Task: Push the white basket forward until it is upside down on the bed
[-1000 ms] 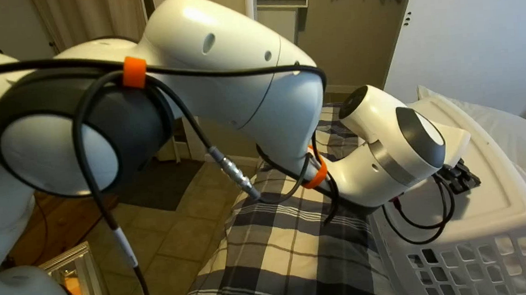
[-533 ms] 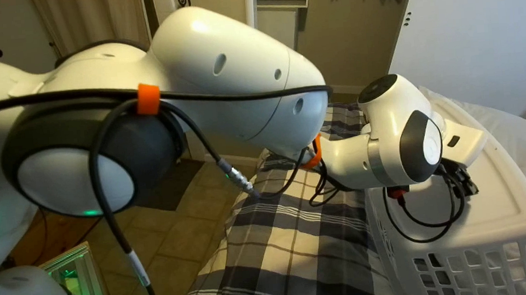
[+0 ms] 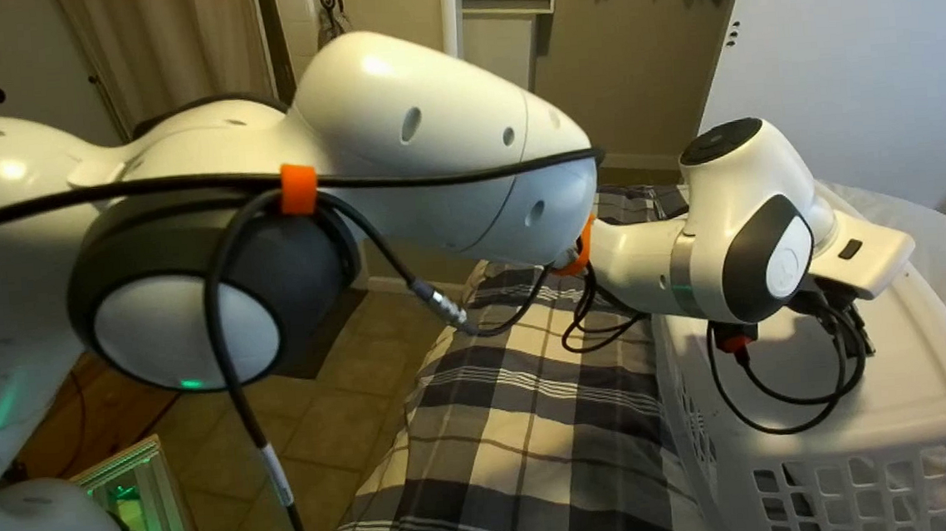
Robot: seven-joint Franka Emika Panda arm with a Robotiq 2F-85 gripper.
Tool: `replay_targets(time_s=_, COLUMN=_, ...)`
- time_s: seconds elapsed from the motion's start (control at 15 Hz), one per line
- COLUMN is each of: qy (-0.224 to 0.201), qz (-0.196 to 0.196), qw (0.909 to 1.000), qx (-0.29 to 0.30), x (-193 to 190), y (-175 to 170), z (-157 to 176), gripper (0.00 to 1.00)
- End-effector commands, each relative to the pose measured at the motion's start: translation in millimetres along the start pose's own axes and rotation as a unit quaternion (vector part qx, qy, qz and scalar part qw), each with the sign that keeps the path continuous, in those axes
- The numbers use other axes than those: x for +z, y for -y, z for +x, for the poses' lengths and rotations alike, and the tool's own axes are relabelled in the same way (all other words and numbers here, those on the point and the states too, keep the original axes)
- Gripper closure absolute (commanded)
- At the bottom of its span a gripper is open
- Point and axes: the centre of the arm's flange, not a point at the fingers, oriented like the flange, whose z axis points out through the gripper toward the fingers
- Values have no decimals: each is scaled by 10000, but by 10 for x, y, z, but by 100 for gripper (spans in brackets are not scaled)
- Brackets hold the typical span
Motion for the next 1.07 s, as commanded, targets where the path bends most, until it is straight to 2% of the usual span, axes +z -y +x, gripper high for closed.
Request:
replay_targets(time_s=0.0, qy=138, qz=-6, qw=9999, qx=-83, x=187, y=111, z=52, gripper=74)
replay_targets(time_s=0.2, qy=26, qz=57, qw=9998, qx=-182, x=45, y=156, z=64, gripper=53)
replay_targets(time_s=0.67, qy=-297, qz=370, qw=9979, qx=-438, x=-579, y=340, z=2, gripper=5)
replay_targets(time_s=0.73, qy=-352, qz=365, qw=9976, qx=-475, x=-647, y=366, z=6, gripper=1)
replay_targets(time_s=1.0, qy=-307, qz=112, qw=9975, qx=-622, x=-1053, y=383, z=4, gripper=0)
